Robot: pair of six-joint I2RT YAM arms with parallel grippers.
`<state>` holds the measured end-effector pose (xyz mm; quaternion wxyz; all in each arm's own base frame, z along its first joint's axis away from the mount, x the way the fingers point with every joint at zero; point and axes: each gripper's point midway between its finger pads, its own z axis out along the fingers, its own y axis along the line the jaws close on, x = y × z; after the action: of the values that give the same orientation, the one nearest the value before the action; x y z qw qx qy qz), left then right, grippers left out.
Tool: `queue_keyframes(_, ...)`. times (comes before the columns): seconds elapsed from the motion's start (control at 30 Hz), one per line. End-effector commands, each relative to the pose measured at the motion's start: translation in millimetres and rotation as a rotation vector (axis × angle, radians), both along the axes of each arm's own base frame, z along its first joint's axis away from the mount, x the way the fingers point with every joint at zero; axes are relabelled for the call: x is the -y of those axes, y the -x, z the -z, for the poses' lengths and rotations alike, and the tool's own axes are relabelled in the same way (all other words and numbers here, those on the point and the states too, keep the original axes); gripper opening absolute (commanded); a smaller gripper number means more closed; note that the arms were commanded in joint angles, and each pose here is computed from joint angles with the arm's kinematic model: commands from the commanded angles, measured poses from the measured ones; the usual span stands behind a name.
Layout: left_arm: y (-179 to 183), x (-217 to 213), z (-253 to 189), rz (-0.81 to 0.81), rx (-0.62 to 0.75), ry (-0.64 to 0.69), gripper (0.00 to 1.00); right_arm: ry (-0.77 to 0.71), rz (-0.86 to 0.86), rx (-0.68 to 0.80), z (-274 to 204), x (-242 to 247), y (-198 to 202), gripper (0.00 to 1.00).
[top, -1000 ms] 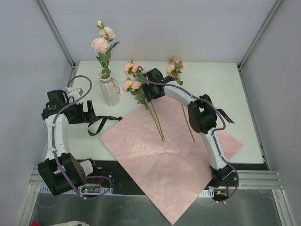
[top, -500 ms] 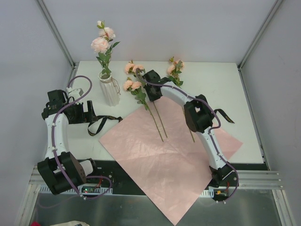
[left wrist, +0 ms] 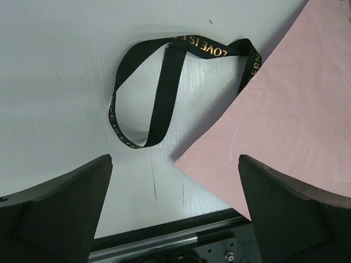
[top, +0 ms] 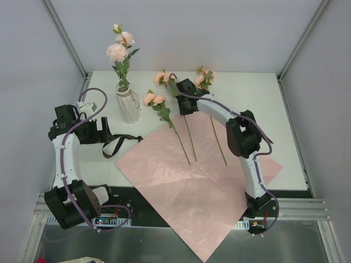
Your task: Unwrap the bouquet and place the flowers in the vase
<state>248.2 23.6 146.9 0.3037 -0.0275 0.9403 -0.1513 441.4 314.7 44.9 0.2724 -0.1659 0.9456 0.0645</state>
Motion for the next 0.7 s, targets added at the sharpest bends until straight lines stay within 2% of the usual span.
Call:
queue_keyframes(0.0,0,0,-13,0.006,0.033,-0.008,0.99,-0.286,0.165,0.261,-139,15,-29,0.01)
queue_keyframes(0.03,0,0,-15,0.006,0.037,-0.005,0.99,-0.34,0.166,0.305,-167,17,-26,0.01)
queue_keyframes(0.2,1,0,-17,0.003,0.044,-0.01,0.99,-0.543,0.122,0.463,-244,7,-17,0.01)
queue_keyframes(0.37,2,0,-17,0.003,0.046,-0.014,0.99,-0.772,0.034,0.756,-362,0,10,0.01)
queue_keyframes(0.43,1,0,-18,-0.001,0.045,-0.009,0.99,-0.801,-0.048,0.864,-399,-11,26,0.01)
queue_keyframes(0.53,-1,-2,-19,-0.022,0.041,0.006,0.99,-0.922,-0.198,1.027,-454,-37,52,0.01)
queue_keyframes(0.57,-3,-3,-23,-0.032,0.048,0.012,0.99,-0.976,-0.246,1.133,-481,-40,62,0.01)
queue_keyframes(0.6,-5,-2,-26,-0.04,0.052,0.03,0.99,-1.009,-0.329,1.149,-481,-59,68,0.01)
queue_keyframes(0.67,-8,-9,-33,-0.075,0.065,0.043,0.99,-1.107,-0.413,1.26,-514,-70,86,0.01)
